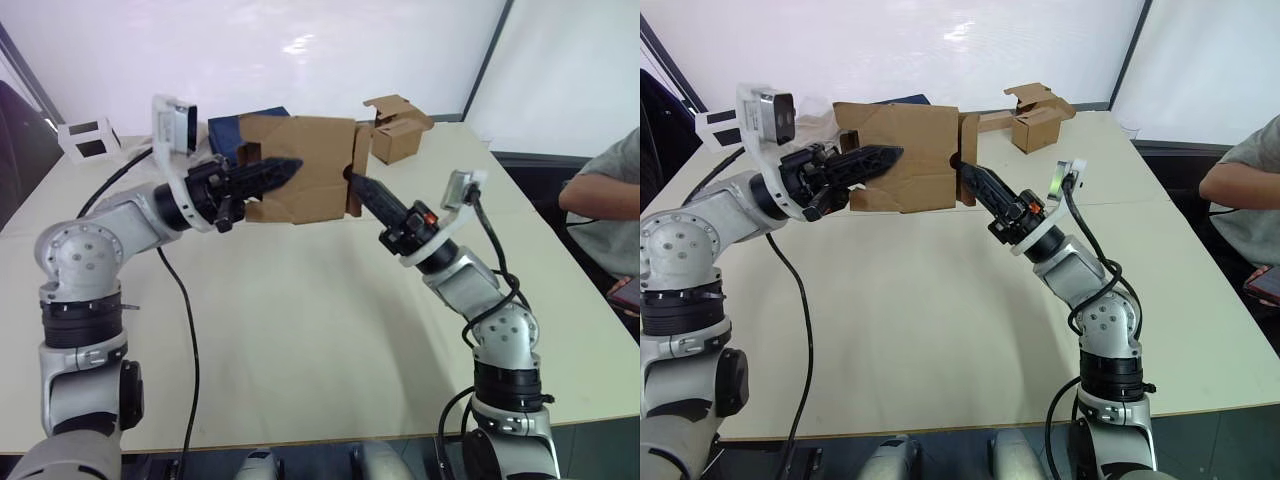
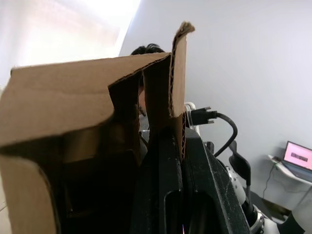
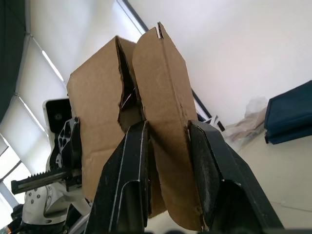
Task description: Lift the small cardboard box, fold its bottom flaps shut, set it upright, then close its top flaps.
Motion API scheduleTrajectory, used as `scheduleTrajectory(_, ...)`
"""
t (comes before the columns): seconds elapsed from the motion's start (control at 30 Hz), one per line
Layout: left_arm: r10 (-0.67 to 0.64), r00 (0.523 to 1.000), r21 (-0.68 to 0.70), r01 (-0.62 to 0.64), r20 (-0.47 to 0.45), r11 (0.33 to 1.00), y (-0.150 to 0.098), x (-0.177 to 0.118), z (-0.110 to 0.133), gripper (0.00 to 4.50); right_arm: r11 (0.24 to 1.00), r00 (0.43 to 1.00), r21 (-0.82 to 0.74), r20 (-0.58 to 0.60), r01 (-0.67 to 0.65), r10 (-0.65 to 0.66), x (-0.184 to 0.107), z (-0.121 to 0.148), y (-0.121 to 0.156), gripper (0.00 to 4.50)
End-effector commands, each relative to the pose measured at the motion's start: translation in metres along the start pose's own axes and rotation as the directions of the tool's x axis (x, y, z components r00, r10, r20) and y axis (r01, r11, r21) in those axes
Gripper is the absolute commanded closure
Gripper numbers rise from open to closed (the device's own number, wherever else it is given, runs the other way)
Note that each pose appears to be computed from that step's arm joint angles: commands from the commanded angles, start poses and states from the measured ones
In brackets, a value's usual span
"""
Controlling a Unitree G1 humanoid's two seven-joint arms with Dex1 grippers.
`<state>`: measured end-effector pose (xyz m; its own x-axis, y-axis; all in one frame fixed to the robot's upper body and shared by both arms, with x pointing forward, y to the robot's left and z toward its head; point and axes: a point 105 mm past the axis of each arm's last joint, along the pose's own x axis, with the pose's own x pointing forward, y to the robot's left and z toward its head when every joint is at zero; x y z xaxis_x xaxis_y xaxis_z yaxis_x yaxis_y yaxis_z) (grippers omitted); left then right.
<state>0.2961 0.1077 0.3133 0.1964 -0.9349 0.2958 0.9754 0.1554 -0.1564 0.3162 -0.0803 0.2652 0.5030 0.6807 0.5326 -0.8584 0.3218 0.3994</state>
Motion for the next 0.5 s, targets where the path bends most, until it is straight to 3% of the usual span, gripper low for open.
scheduleTrajectory(0.03, -0.031, 1.0, 0.038, 0.031, 0.002, 0.999, -0.009, 0.002, 0.004, 4.5, 0.998, 0.998, -0.026, 0.026, -0.053, 0.054, 0.005, 0.011, 0.013, 3.21)
scheduleTrajectory(0.23, -0.014, 1.0, 0.04, 0.014, -0.001, 0.999, -0.004, 0.001, 0.002, 4.5, 0.987, 0.987, 0.024, -0.001, -0.16, 0.16, 0.007, 0.008, 0.039, 3.21)
scheduleTrajectory(0.5, -0.012, 1.0, 0.039, 0.012, 0.01, 0.999, -0.003, 0.001, 0.005, 4.5, 0.982, 0.982, 0.049, -0.047, -0.18, 0.183, 0.001, -0.003, 0.045, 3.21)
